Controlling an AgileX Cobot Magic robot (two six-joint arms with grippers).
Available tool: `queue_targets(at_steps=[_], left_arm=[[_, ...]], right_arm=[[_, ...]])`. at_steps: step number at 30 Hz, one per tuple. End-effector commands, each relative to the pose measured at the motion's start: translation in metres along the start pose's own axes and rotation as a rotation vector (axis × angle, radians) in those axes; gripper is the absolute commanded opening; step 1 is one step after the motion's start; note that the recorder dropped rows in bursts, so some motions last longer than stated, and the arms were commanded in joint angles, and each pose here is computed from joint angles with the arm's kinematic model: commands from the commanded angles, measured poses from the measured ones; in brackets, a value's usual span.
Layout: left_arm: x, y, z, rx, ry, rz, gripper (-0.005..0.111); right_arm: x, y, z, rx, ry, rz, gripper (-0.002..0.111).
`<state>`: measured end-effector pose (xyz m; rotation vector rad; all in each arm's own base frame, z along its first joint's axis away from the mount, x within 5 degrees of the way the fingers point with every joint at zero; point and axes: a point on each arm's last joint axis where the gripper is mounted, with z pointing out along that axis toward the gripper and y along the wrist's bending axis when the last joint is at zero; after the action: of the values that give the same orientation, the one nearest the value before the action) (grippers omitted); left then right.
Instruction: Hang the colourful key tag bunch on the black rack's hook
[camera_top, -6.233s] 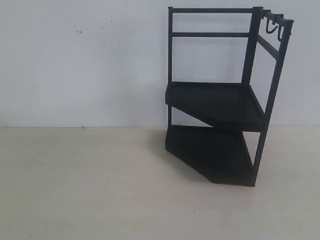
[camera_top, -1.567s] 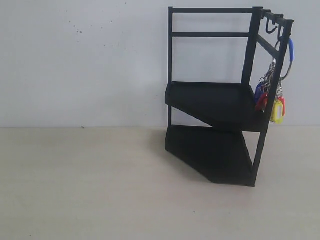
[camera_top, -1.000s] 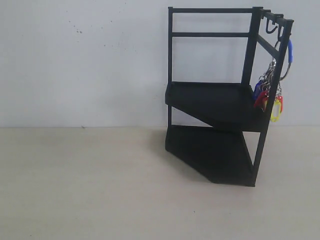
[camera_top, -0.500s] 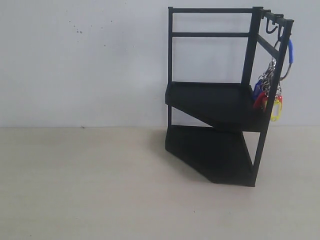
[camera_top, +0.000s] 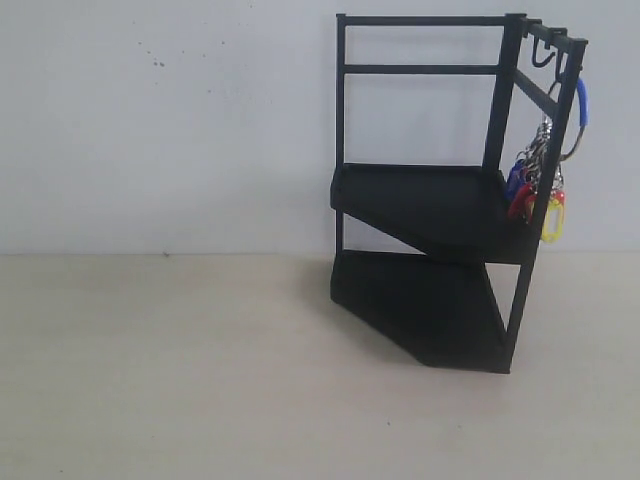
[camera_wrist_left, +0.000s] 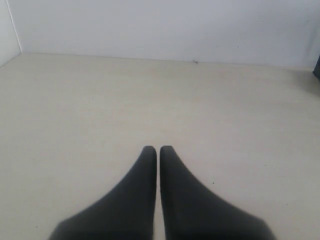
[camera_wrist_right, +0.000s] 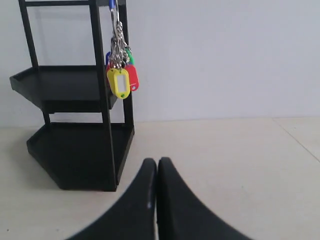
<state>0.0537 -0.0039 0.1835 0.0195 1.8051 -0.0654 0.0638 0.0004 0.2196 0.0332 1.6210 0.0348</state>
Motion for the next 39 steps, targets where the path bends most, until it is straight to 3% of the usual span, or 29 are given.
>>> queue_targets(at_steps=[1,17,21,39], left_arm=[[-0.002,0.0,0.0,-0.002,-0.011,-0.007,0.004],[-0.002,0.0,0.0,-0.002,-0.011,-0.007,0.004],[-0.002,0.0,0.0,-0.002,-0.011,-0.007,0.004],[-0.002,0.0,0.0,-0.002,-0.011,-0.007,0.004]], right_arm=[[0.012,-0.002,0.002,0.011,-0.036,-0.002,0.0],[0.027,0.0,-0.007,-0.008,0.084,0.05,0.0],[0.037,0.001,-0.008,-0.01,0.192,0.063,0.0],[0.037,0.0,-0.008,-0.008,0.198,0.014,0.0]])
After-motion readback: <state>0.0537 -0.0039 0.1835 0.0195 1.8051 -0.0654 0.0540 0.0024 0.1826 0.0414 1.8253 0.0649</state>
